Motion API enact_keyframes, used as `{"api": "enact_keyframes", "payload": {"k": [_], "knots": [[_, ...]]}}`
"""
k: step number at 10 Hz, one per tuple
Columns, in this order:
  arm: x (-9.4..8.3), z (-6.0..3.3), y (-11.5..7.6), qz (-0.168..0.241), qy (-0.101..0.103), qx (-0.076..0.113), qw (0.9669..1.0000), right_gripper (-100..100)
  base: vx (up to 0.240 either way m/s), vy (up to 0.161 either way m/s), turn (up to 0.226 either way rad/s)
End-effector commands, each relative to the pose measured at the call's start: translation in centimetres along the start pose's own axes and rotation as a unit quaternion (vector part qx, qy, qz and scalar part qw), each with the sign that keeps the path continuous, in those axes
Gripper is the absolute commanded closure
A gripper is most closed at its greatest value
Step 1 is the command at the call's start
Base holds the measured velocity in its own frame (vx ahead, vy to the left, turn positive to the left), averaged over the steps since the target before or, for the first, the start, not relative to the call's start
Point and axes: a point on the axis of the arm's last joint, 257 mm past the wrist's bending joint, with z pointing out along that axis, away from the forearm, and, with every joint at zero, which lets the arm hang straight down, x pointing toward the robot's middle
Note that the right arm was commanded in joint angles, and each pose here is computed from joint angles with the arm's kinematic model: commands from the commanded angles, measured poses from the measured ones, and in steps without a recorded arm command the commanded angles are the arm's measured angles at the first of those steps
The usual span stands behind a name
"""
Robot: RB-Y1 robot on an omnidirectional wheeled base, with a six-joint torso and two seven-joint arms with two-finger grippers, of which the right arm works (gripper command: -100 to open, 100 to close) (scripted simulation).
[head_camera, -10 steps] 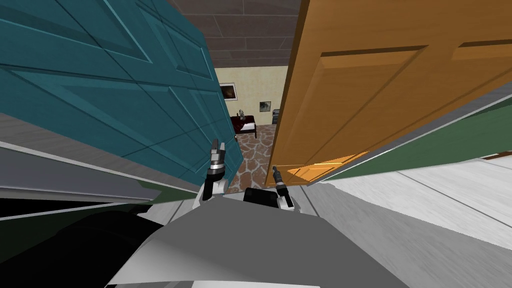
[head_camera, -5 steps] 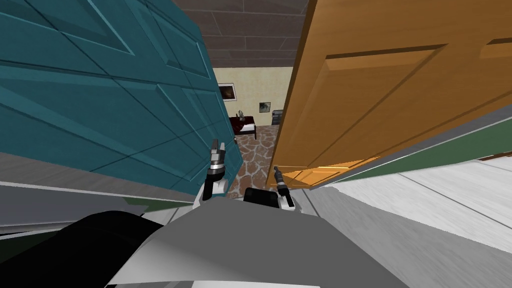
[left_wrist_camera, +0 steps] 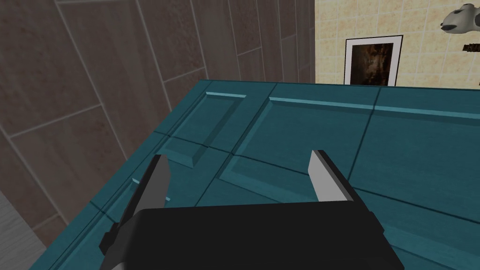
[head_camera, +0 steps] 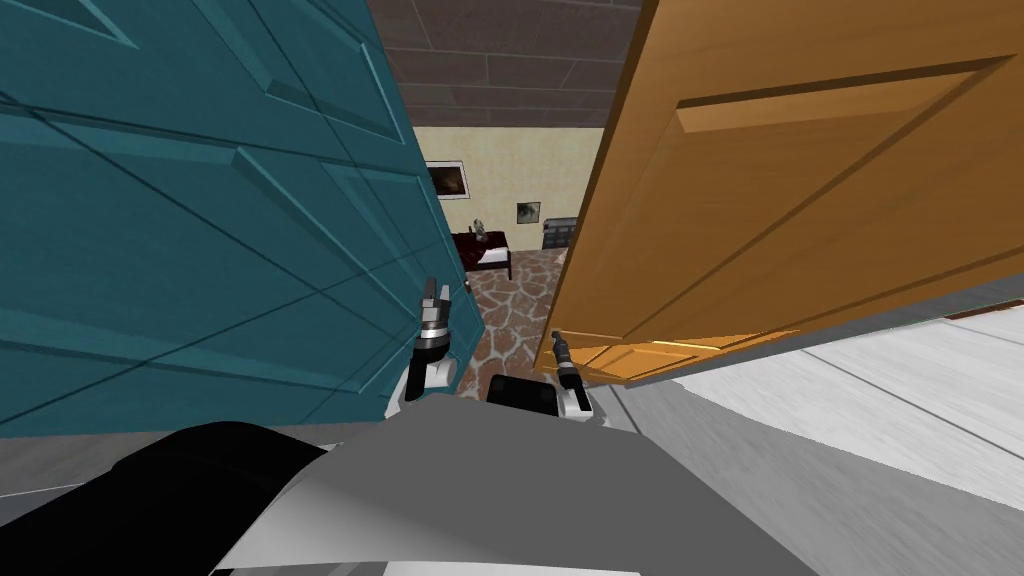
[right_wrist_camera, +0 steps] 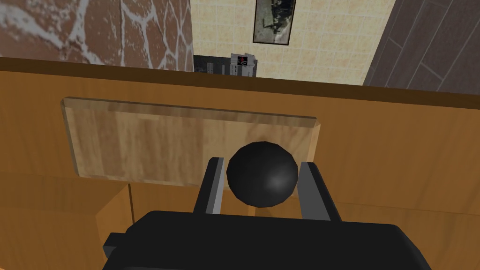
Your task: Push the door open
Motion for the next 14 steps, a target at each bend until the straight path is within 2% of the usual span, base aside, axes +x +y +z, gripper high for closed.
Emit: {"api": "enact_keyframes", "payload": {"k": [1, 2, 6, 7, 14], "knots": [[-2.1, 0.01, 0.0, -0.006, -0.017, -0.001, 0.9998, 100, 0.134, 0.061, -0.065], [-2.1, 0.01, 0.0, -0.006, -0.017, -0.001, 0.9998, 100, 0.078, 0.039, -0.019], [-4.5, 0.21, 0.0, -0.009, -0.047, -0.001, 0.9989, 100, 0.103, 0.053, -0.073], [-3.8, -0.22, -0.2, -0.005, -0.041, 0.001, 0.9992, -100, -0.060, 0.065, -0.078], [-3.4, -0.38, 0.0, 0.006, -0.048, 0.000, 0.9989, -100, -0.188, 0.056, -0.046]]}}
